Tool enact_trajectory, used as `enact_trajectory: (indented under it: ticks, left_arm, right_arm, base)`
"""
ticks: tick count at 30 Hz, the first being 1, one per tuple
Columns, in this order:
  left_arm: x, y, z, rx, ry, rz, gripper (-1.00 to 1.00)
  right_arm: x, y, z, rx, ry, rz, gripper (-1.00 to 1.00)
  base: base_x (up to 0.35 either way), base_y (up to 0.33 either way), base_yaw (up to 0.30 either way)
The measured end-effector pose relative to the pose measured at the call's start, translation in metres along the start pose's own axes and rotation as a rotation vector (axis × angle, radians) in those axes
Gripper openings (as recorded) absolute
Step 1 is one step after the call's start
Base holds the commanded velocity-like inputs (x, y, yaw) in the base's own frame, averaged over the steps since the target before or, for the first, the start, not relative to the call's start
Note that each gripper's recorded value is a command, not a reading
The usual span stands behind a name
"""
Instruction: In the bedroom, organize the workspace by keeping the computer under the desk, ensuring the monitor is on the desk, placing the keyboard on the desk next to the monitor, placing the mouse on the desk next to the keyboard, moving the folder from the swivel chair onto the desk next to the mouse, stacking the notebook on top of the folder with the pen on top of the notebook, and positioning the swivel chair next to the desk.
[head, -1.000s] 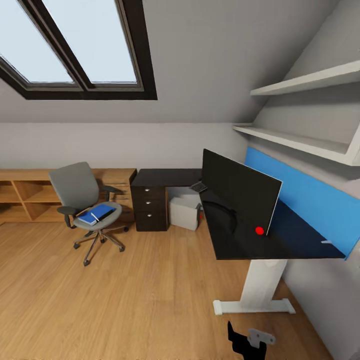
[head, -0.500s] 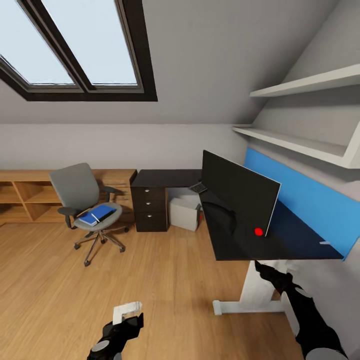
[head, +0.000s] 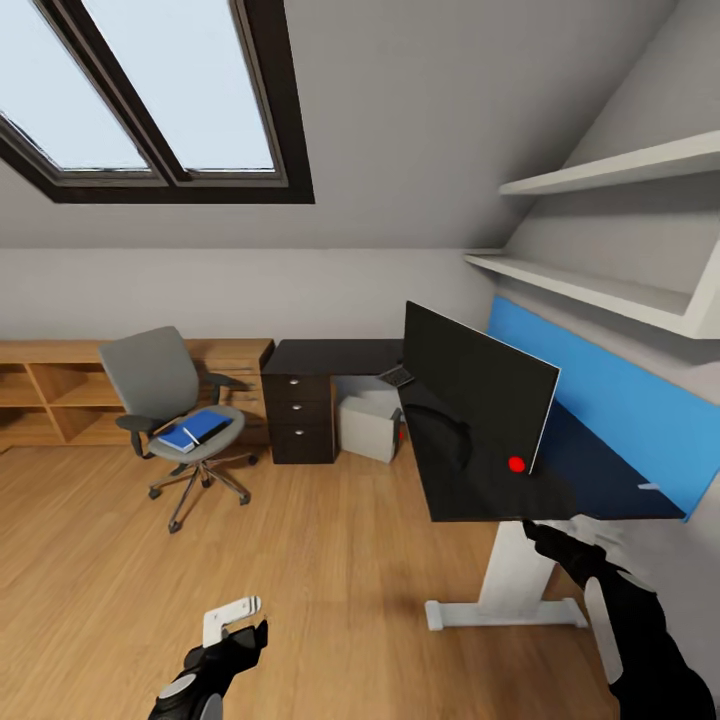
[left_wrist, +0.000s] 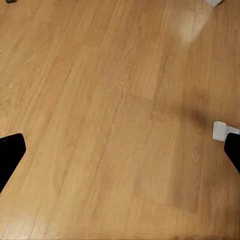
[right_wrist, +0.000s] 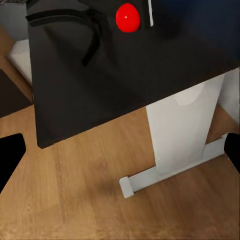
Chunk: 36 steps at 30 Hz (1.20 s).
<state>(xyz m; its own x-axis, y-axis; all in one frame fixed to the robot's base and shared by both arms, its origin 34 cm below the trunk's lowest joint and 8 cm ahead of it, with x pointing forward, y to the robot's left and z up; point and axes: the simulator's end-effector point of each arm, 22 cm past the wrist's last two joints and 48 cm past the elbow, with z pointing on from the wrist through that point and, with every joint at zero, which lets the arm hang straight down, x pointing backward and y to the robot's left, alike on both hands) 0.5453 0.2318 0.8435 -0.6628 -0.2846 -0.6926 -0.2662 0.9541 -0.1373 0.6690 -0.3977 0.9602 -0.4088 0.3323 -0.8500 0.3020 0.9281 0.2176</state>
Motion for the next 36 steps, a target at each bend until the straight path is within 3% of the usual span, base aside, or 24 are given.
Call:
enact_trajectory:
  ticks: [10,11,12,18,32,36]
  left_arm:
    - [0.013,0.004,0.003,-0.013,0.03,0.007,1.0]
    - [0.022,0.005,0.006,-0.016,0.048,0.01,1.0]
    - [0.023,0.005,0.006,-0.017,0.05,0.011,1.0]
    - [0.025,0.006,0.006,-0.018,0.053,0.011,1.0]
    - [0.026,0.006,0.006,-0.018,0.055,0.011,1.0]
    - [0.045,0.01,0.01,-0.029,0.097,0.017,1.0]
  right_arm:
    - [-0.01,-0.002,-0.008,0.005,-0.035,-0.013,1.0]
    - [-0.017,-0.007,-0.005,0.018,-0.097,-0.026,1.0]
    - [-0.017,-0.008,-0.004,0.02,-0.109,-0.028,1.0]
    - [-0.012,-0.015,-0.001,0.029,-0.123,-0.037,1.0]
    - [-0.015,-0.026,0.001,0.055,-0.15,-0.074,1.0]
    - [-0.017,-0.028,0.001,0.061,-0.164,-0.085,1.0]
  base:
    - [0.005,-0.3,0.0]
    - [0.104,-0.315,0.0]
    - [0.155,-0.291,0.0]
    - [0.231,-0.228,0.0]
    - [0.319,-0.031,0.0]
    - [0.326,-0.036,0.0]
